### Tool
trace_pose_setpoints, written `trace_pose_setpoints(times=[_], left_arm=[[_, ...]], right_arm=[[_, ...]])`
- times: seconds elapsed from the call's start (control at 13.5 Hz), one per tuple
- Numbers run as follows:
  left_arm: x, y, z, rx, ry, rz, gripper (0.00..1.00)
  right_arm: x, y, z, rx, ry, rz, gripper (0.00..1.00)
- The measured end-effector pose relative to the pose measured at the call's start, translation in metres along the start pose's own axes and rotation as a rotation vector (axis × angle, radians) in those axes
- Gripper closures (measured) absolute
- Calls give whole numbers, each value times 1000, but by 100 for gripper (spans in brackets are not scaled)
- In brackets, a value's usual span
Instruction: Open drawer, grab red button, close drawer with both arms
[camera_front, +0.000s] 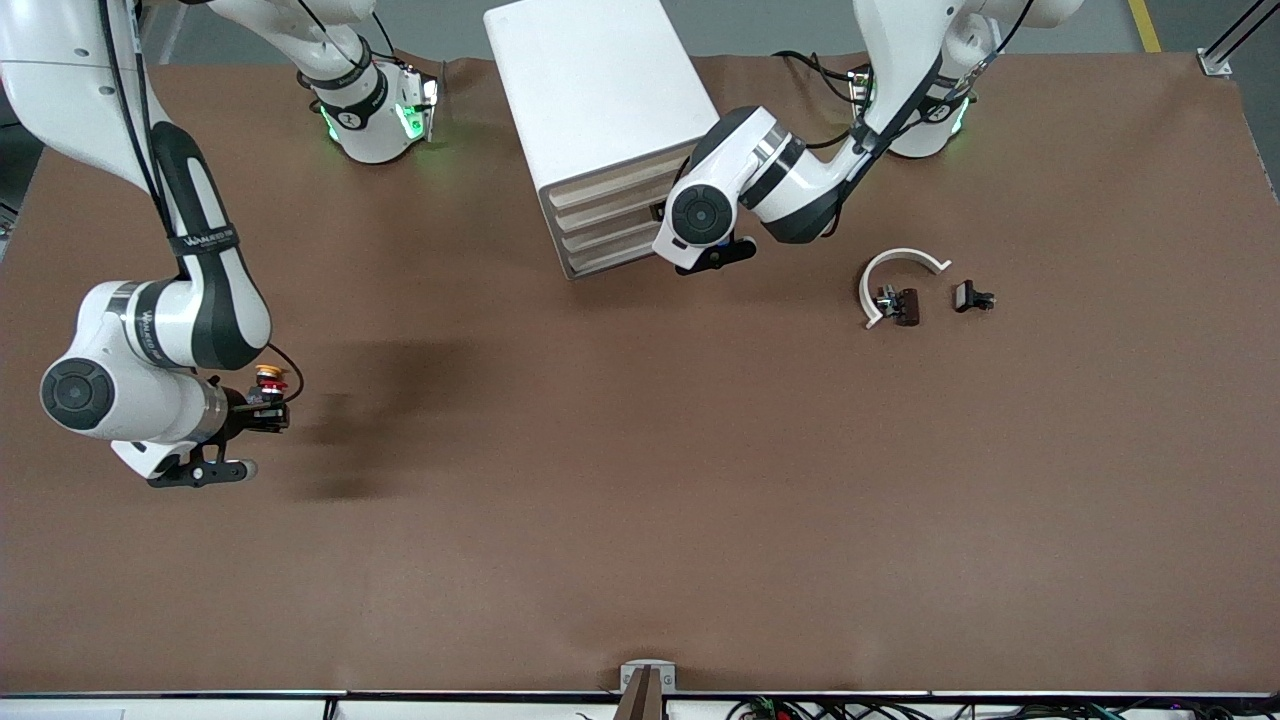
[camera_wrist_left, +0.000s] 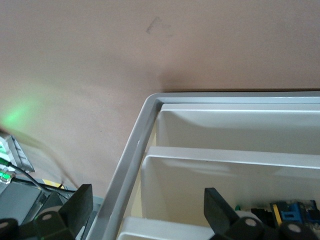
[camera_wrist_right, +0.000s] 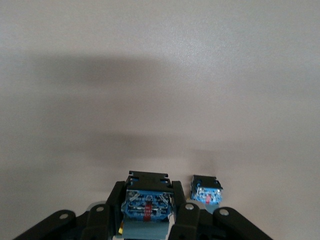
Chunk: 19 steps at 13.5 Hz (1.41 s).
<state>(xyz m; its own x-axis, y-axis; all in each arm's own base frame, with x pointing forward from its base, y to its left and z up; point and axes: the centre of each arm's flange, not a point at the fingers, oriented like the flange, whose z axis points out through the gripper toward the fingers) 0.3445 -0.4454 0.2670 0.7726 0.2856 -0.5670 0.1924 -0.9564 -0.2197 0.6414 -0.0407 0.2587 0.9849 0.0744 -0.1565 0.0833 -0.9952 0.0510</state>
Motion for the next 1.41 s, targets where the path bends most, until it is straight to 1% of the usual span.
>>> trace_pose_setpoints(times=[0.15,0.22,0.37,0.44,0.67,0.74,0.89,0.96,1.11,1.41], left_arm=[[2,0,-17,-11,-1,-49,0],[10,-2,-31,-35,4,-78,0],[47,-21,-72,-100,31,-140,0],[69,-36,-93,-122,61,-170,0],[128,-88,-154,-156,203,-244,0],[143,-106,-174,-176,239,-271,0],[172,-147,-214,-235,286,-328,0],[187,-172,-232,-248,323,-333,0],[210,-216,-260,-249,394,-319,0],[238,-291,-296,-239,485,-246,0]], right_arm=[[-9,-3,28,3,20,-4,58],[-17,-6,45,5,25,-7,58],[-31,-11,69,9,16,-12,58],[-34,-10,74,10,13,-10,58],[-37,3,75,14,12,11,58],[-37,6,75,15,12,16,58],[-37,8,75,15,14,20,58],[-37,8,75,15,17,21,58],[-37,7,75,15,20,28,58],[-37,6,75,16,20,37,58]])
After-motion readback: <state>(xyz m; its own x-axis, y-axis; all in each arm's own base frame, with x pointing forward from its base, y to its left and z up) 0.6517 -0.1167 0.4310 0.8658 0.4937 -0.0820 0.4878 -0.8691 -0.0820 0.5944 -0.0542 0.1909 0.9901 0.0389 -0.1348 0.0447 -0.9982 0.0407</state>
